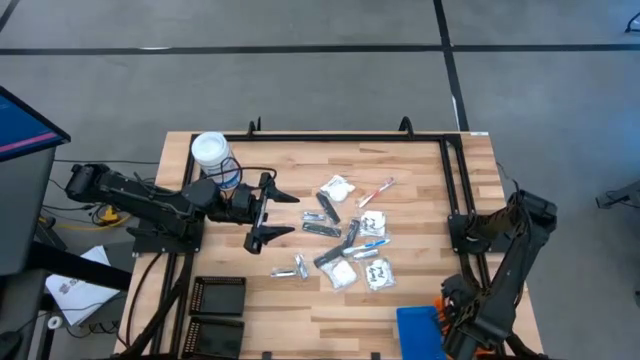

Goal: Pick & Place Travel size toiletries
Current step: Put the vanity pack into the bottom black bin

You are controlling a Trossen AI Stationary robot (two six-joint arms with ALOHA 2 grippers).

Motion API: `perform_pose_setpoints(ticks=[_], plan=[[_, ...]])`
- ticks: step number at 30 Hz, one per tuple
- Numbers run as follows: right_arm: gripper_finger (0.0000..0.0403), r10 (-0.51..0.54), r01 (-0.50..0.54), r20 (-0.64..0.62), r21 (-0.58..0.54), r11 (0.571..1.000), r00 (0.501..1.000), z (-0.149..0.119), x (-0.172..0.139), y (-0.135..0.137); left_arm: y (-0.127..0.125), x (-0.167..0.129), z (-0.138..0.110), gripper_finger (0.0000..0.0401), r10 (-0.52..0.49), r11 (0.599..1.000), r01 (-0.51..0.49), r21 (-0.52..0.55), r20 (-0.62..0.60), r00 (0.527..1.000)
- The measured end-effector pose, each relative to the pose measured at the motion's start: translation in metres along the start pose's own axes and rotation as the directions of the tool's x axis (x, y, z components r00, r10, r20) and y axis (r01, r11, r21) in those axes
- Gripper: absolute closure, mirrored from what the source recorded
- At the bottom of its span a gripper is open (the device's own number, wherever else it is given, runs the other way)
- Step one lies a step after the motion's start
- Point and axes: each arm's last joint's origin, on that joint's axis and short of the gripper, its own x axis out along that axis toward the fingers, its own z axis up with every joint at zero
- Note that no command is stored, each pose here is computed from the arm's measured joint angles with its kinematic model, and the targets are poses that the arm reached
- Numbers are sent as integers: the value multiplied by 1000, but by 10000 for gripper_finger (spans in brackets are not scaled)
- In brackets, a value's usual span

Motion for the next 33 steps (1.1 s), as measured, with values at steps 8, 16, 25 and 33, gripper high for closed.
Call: perform_pose_setpoints(ticks=[8,16,25,33], plan=[[155,342,-289,382,-191,938,858,30,-43,12,-1,0,-3,87,-19,1000,19,-1,-29,999],[155,360,-161,564,-371,915,743,70,-52,30,-2,0,-9,87,-58,996,51,-75,-91,994],[155,358,12,571,-543,840,739,107,-55,51,-3,-2,-21,108,-111,979,70,-190,-210,971],[155,198,170,595,-504,847,779,139,-32,49,-7,-6,-32,136,-125,962,32,-273,-331,935]])
